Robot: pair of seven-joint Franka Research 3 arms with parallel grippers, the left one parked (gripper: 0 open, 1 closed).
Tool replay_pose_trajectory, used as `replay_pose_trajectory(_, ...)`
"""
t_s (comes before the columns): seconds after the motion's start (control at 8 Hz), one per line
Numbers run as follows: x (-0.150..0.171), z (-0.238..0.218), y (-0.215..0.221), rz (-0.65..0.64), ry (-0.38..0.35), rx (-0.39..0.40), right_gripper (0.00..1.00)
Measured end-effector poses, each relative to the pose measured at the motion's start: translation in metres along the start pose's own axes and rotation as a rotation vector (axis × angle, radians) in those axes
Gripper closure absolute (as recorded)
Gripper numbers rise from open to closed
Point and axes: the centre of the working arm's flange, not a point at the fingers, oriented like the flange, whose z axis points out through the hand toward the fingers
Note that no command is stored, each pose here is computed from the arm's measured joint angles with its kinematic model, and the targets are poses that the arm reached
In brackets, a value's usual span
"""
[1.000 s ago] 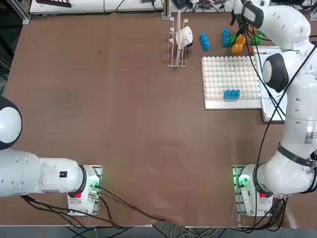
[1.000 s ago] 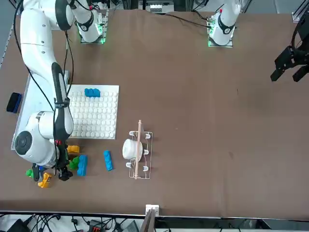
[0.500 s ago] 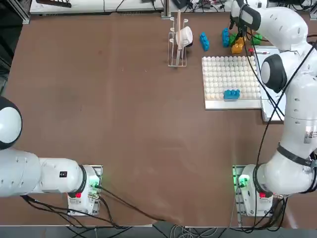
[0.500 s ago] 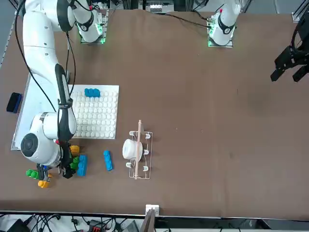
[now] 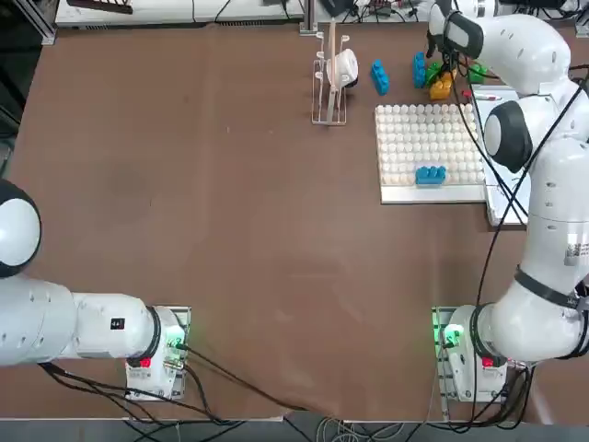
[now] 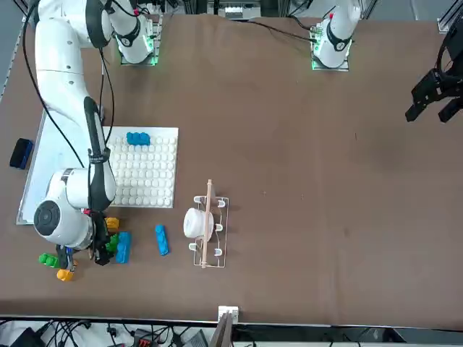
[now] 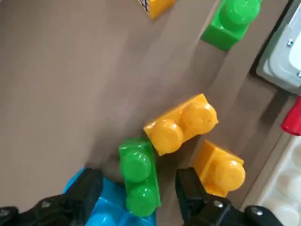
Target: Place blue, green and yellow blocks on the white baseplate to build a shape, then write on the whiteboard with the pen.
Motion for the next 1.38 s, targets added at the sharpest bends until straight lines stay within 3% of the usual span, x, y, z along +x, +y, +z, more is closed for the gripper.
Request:
replay_pose_trajectory(0.5, -0.002, 0.011, 0.003, 0.000, -0.006, -0.016, 0.11)
replay_pose_trajectory(0.75, -0.002, 0.015, 0.004, 0.001, -0.009, -0.022, 0.21)
replay_pose_trajectory(0.88, -0.002, 0.015, 0.005, 0.001, -0.009, -0.023, 0.33)
replay_pose_trajectory(1.0, -0.002, 0.014, 0.004, 0.001, -0.008, -0.021, 0.55)
replay_pose_trajectory(1.38, -0.001, 0.007, 0.002, 0.001, -0.004, -0.008, 0.59)
